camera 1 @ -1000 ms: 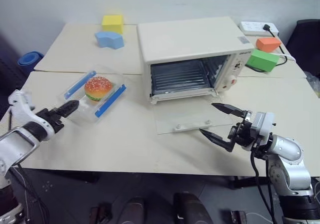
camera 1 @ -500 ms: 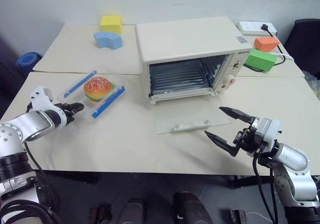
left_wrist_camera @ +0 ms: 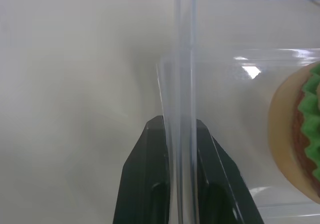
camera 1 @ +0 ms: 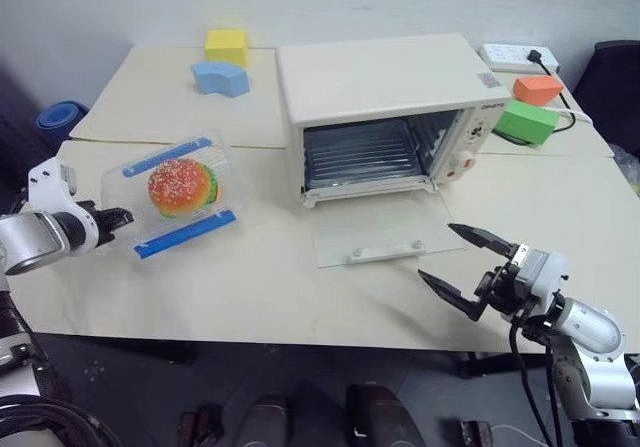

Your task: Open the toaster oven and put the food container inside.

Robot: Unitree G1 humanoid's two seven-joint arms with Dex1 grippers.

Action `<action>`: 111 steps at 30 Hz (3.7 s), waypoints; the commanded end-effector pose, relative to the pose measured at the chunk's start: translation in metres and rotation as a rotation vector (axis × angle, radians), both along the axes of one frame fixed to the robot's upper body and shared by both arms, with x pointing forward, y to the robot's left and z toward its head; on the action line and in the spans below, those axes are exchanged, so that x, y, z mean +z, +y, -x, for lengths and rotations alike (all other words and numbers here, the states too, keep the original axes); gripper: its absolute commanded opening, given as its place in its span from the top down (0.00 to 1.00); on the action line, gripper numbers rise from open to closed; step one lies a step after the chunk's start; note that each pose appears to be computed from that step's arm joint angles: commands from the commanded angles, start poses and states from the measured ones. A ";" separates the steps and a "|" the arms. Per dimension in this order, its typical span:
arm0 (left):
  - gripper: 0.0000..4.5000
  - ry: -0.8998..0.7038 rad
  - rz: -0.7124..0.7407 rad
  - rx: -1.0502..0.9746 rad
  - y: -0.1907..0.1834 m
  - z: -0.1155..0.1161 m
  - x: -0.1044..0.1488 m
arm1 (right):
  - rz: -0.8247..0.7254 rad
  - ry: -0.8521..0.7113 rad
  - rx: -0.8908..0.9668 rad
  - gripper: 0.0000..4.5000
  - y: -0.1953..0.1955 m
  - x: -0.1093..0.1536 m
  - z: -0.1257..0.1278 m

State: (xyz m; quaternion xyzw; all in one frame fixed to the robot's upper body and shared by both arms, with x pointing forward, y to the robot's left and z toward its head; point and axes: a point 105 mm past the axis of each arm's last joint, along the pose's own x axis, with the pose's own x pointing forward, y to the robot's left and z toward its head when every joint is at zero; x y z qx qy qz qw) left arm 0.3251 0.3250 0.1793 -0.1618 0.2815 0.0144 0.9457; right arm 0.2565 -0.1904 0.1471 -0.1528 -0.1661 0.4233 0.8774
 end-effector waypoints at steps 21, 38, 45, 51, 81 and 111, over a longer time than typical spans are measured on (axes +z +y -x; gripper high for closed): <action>0.98 -0.082 0.034 -0.555 -0.193 -0.016 0.024 | 0.013 -0.022 -0.179 0.00 -0.035 -0.002 0.027; 0.69 -0.007 0.029 -0.640 -0.254 -0.031 0.007 | -0.027 -0.046 -0.262 0.00 -0.025 0.016 0.035; 0.22 -0.066 0.095 -0.649 -0.242 -0.032 0.021 | -0.049 -0.008 -0.294 0.00 -0.033 0.023 0.034; 0.22 -0.148 0.164 -0.662 -0.221 -0.034 0.037 | -0.060 0.043 -0.275 0.00 -0.038 0.032 0.029; 1.00 -0.521 -0.023 -1.308 -0.242 0.023 -0.028 | 0.076 0.320 -0.095 0.99 0.021 0.006 -0.006; 1.00 -0.777 -0.069 -0.831 -0.286 -0.063 -0.009 | 0.023 0.070 -0.305 0.99 0.018 0.047 -0.142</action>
